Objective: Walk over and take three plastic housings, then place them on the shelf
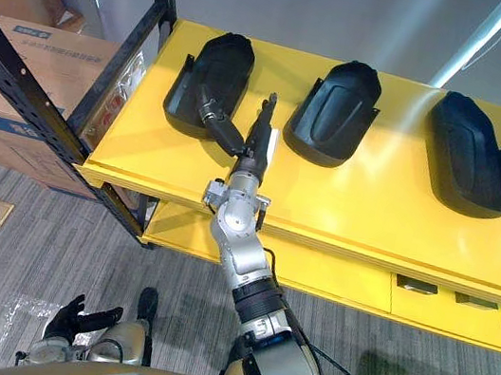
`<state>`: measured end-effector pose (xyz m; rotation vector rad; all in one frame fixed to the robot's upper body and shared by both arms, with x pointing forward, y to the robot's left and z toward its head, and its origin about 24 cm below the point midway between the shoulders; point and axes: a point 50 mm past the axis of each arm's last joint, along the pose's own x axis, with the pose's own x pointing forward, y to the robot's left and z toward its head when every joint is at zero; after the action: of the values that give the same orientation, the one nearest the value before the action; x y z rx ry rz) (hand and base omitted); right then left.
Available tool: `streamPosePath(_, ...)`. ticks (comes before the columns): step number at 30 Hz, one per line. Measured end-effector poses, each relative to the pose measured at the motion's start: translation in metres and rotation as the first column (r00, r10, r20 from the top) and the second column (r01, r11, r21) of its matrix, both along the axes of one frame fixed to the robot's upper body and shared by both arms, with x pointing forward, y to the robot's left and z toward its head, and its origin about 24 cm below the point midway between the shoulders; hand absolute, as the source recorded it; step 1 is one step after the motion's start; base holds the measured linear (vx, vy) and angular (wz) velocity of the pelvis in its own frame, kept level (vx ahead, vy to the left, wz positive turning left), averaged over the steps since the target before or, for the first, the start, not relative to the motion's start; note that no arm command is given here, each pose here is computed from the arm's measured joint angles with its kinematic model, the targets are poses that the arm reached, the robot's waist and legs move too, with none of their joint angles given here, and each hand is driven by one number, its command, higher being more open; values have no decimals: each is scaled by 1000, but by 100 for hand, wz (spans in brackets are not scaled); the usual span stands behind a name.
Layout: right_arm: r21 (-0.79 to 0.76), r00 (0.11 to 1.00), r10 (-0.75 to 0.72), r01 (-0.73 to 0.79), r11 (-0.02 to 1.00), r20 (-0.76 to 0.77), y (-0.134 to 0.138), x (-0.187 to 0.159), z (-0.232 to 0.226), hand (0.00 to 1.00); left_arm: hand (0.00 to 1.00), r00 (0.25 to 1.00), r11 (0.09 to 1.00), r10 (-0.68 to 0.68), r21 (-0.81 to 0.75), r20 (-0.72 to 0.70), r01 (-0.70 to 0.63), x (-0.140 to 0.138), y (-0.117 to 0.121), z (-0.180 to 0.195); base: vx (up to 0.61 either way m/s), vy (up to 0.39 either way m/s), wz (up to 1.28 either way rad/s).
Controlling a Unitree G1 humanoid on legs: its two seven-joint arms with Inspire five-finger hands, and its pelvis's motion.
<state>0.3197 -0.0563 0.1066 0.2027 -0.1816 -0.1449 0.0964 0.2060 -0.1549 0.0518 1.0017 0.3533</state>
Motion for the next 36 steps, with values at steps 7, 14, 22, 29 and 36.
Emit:
streamPosePath(7, -31, 987, -158, 157, 987, -28, -10, 5, 2, 100, 100, 1000, 1000, -3, -8, 9, 3, 2, -2, 1, 0, 0, 0)
streamPosePath(14, -49, 971, -235, 233, 971, -42, -14, 7, 4, 100, 100, 1000, 1000, -6, -13, 14, 6, 3, -3, 1, 0, 0, 0)
streamPosePath(22, -31, 967, -250, 248, 968, -52, -13, 7, 4, 100, 100, 1000, 1000, -6, -14, 14, 7, 4, -3, 1, 0, 0, 0)
streamPosePath(29, -49, 963, -264, 262, 964, -48, -12, 6, 5, 100, 100, 1000, 1000, -6, -13, 15, 6, 4, -3, 1, 0, 0, 0)
streamPosePath(36, -71, 956, -290, 286, 956, -54, -12, 6, 4, 100, 100, 1000, 1000, -5, -10, 16, 5, 4, -3, 1, 0, 0, 0)
